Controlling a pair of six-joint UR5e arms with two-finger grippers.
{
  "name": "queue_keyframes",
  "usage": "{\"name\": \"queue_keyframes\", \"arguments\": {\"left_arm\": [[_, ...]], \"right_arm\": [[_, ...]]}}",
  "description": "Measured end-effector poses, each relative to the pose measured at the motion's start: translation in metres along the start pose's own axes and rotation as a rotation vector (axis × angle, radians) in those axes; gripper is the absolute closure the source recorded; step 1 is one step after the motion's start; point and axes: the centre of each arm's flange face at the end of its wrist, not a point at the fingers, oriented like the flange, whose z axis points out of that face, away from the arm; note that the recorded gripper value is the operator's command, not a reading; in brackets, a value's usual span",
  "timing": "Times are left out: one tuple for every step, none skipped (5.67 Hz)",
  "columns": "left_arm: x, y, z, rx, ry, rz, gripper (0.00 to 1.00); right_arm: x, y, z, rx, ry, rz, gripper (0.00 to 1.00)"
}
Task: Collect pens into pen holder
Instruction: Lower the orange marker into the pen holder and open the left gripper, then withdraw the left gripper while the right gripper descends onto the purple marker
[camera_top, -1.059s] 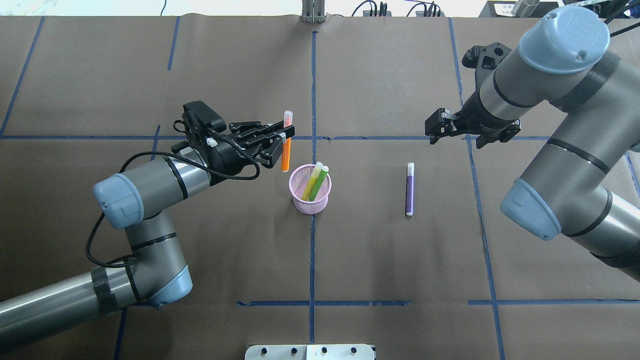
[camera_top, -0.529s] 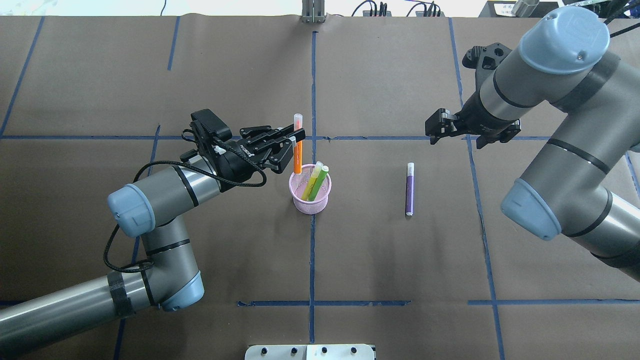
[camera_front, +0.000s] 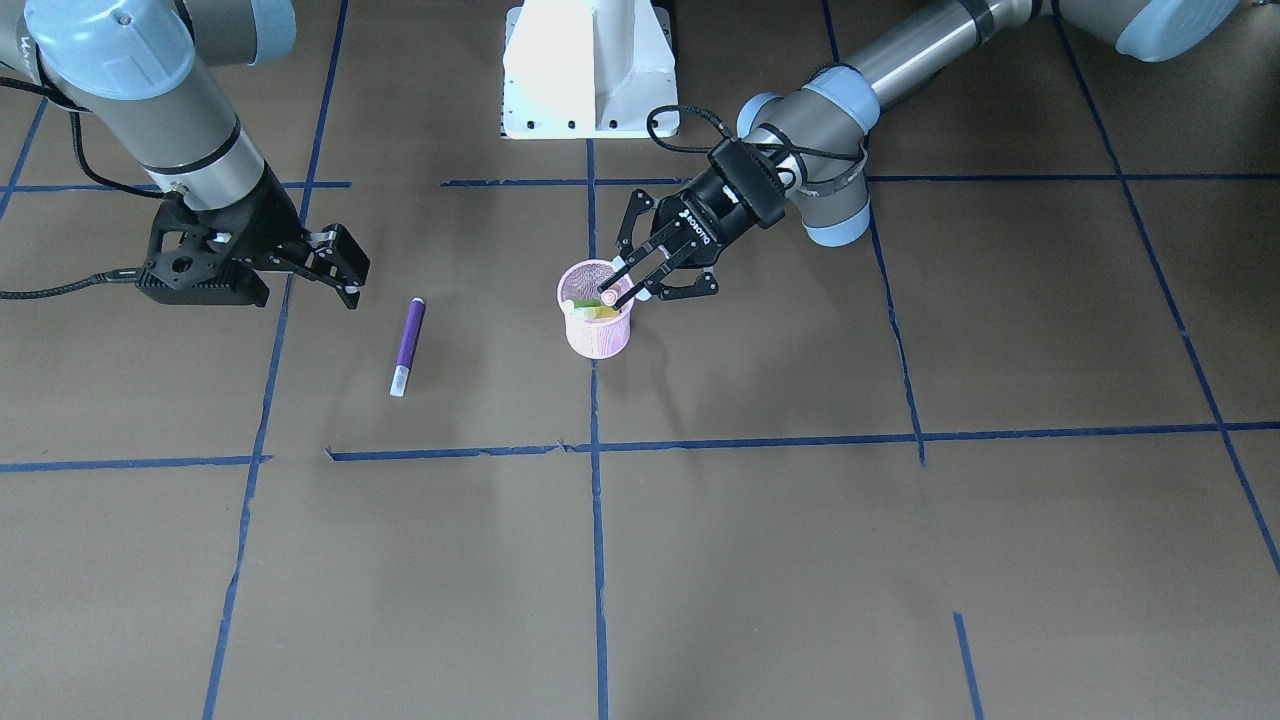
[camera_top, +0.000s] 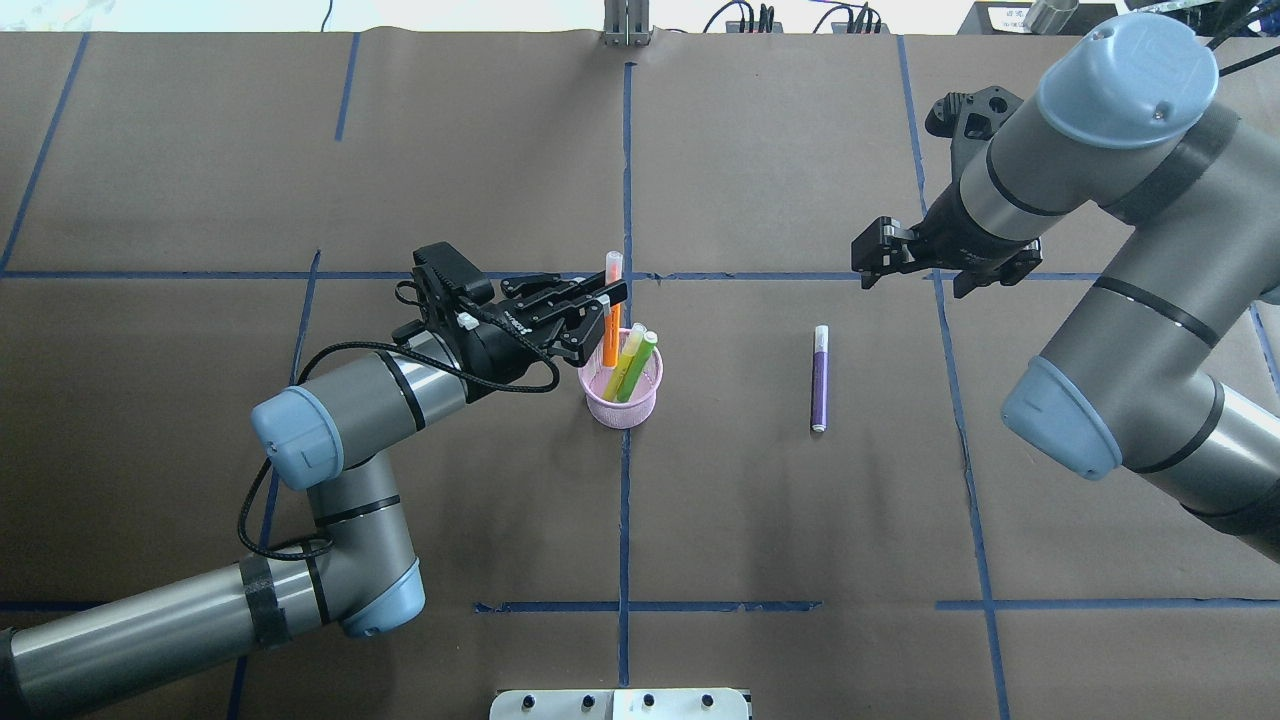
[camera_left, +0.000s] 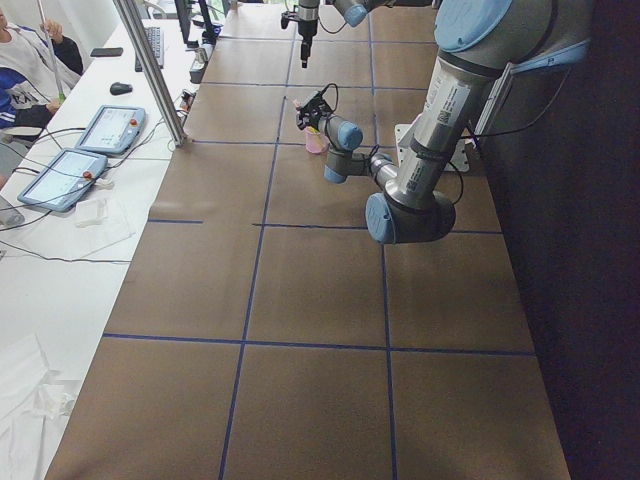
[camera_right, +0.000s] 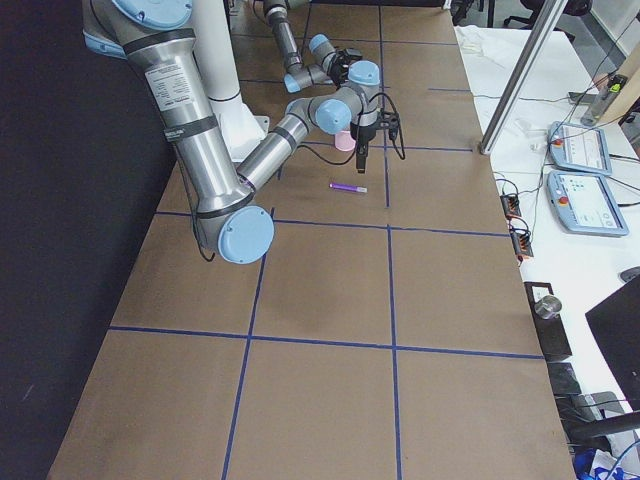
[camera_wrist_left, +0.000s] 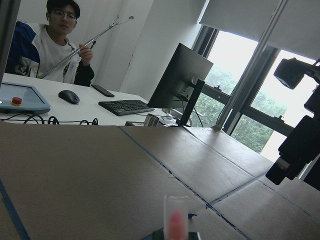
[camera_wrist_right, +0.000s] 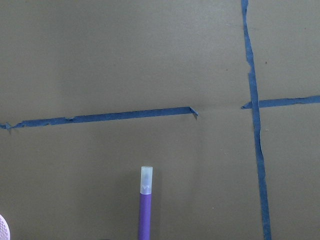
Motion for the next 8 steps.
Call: {"name": "queue_keyframes", "arguments": {"left_arm": [[0.004, 0.003, 0.001, -0.004, 0.001, -0.025, 0.00], [0.005, 0.001, 0.001, -0.003, 0.002, -0.036, 0.00], [0.004, -0.006, 0.001, -0.006, -0.008, -0.032, 0.00], [0.011, -0.030, 0.005, -0.051, -0.044, -0.010, 0.00], [0.020, -0.068, -0.002, -0.132, -0.099, 0.019, 0.00], [0.017, -0.099, -0.020, -0.217, -0.154, 0.037, 0.00], [-0.001, -0.113, -0.037, -0.299, -0.213, 0.044, 0.00], [-0.032, -0.125, -0.060, -0.378, -0.271, 0.039, 0.00]], "right_arm": [[0.001, -0.001, 0.001, 0.000, 0.001, 0.001, 0.00], [0.000, -0.001, 0.001, 0.001, 0.001, 0.001, 0.00], [0.001, -0.001, 0.002, -0.001, 0.004, 0.002, 0.00], [0.001, -0.002, 0.007, -0.005, 0.010, 0.007, 0.00], [-0.001, -0.003, 0.014, -0.015, 0.018, 0.011, 0.00], [-0.005, -0.002, 0.029, -0.032, 0.032, 0.011, 0.00], [-0.015, 0.002, 0.049, -0.059, 0.050, 0.003, 0.00], [-0.030, 0.009, 0.076, -0.080, 0.059, -0.008, 0.00]]}}
